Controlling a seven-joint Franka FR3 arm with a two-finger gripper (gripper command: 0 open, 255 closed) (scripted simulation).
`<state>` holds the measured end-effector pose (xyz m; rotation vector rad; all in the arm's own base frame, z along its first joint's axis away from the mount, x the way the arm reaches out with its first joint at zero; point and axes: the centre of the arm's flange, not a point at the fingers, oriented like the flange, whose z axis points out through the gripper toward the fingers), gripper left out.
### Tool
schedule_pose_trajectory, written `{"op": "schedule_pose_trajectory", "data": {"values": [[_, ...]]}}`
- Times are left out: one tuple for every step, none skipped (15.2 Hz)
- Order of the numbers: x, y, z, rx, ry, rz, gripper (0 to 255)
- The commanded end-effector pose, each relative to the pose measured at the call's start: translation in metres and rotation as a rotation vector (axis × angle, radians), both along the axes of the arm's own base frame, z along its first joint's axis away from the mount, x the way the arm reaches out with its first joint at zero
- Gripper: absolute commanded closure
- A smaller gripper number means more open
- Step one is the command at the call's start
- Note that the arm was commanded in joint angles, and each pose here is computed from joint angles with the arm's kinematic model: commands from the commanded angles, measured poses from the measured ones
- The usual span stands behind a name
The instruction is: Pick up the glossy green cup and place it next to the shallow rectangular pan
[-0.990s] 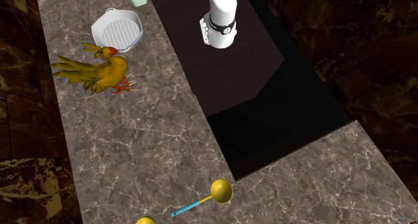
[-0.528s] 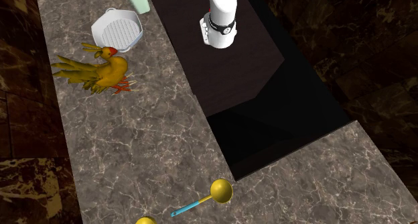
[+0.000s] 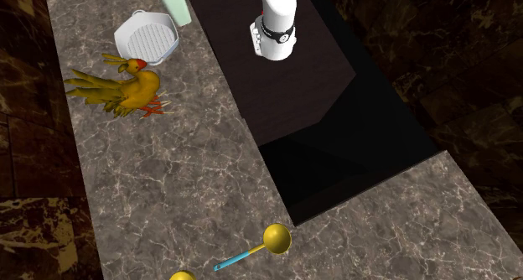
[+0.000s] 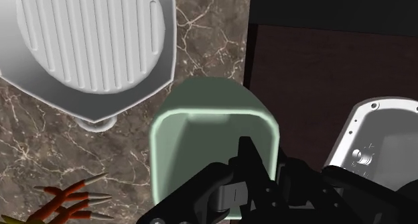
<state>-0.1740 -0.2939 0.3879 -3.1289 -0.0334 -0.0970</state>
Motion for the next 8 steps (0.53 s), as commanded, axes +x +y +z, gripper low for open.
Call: {"op": "schedule_pose_trajectory", "data": {"values": [[0.001,-0.001,-0.010,-0.001,0.000,0.000,255],[0.001,-0.001,-0.016,-0.001,0.000,0.000,255],[0.001,-0.001,-0.021,-0.001,0.000,0.000,255],[0.001,-0.001,-0.026,-0.001,0.000,0.000,255],[0.001,-0.001,-0.031,-0.001,0.000,0.000,255],[0.001,-0.001,-0.037,-0.001,0.000,0.000,255],[0.001,-0.001,-0.042,-0.001,0.000,0.000,255],[0.001,-0.001,-0.047,-0.001,0.000,0.000,255]]}}
